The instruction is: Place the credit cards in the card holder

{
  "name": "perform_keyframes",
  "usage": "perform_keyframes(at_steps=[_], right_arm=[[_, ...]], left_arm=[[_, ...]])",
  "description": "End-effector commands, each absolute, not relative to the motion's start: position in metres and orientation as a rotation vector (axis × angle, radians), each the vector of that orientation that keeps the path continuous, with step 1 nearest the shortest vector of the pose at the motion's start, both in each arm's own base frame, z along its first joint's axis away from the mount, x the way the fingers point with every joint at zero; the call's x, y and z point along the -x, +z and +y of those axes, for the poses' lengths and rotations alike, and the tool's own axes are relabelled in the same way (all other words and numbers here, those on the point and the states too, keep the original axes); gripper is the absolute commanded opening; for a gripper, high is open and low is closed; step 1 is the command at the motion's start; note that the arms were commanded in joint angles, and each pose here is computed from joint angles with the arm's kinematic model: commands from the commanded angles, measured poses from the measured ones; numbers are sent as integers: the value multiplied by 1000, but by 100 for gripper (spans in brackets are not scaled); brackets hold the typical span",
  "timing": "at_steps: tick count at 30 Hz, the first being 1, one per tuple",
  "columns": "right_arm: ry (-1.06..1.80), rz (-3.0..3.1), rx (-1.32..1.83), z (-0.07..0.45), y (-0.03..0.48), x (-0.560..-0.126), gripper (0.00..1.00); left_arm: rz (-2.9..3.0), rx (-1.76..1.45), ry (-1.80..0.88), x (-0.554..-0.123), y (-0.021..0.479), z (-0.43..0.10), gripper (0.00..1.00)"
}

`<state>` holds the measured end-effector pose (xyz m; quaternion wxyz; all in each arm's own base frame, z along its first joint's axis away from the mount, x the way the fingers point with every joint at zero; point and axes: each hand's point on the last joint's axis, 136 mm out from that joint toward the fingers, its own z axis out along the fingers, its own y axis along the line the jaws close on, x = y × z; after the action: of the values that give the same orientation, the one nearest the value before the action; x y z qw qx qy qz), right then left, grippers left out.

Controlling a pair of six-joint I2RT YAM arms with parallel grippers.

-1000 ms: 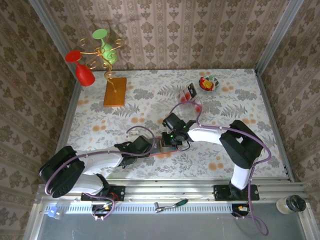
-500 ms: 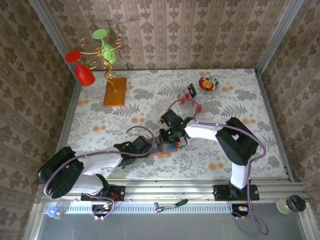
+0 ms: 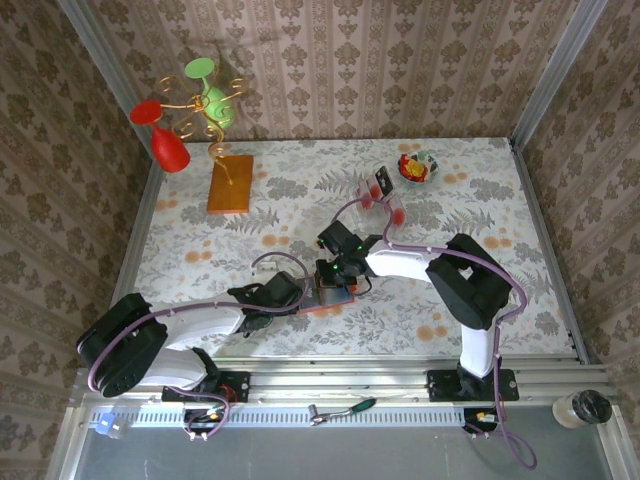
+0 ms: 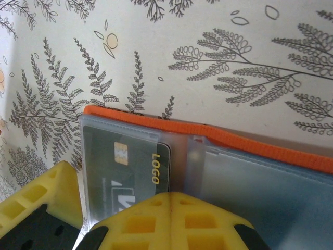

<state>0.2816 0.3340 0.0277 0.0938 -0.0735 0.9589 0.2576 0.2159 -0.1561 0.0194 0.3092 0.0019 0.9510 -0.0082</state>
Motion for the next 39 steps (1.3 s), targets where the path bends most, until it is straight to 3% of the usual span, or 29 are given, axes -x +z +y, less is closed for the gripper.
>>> perform_keyframes(at_steps=[1, 7, 11, 15, 21, 26, 39], right_arm=[[797, 2847, 241, 342, 33, -280, 0], [800, 2781, 224, 329, 66, -286, 0], [764, 2750, 201, 309, 82, -288, 9], [688, 2748, 176, 282, 83, -287, 22], [547, 2751, 157, 246, 77, -282, 49], [481, 2759, 178, 233, 71, -276, 60], [458, 2794, 181, 234, 50, -277, 60]], left_arm=[[2514, -5, -9, -217, 22, -154, 100], [2482, 18, -36, -220, 40, -150, 100], [2445, 53, -92, -225, 59, -147, 100], [2419, 70, -145, -228, 73, -145, 100], [2408, 50, -187, -232, 84, -149, 100], [2415, 34, -215, -236, 83, -157, 100], [2452, -22, -250, -248, 76, -183, 100]])
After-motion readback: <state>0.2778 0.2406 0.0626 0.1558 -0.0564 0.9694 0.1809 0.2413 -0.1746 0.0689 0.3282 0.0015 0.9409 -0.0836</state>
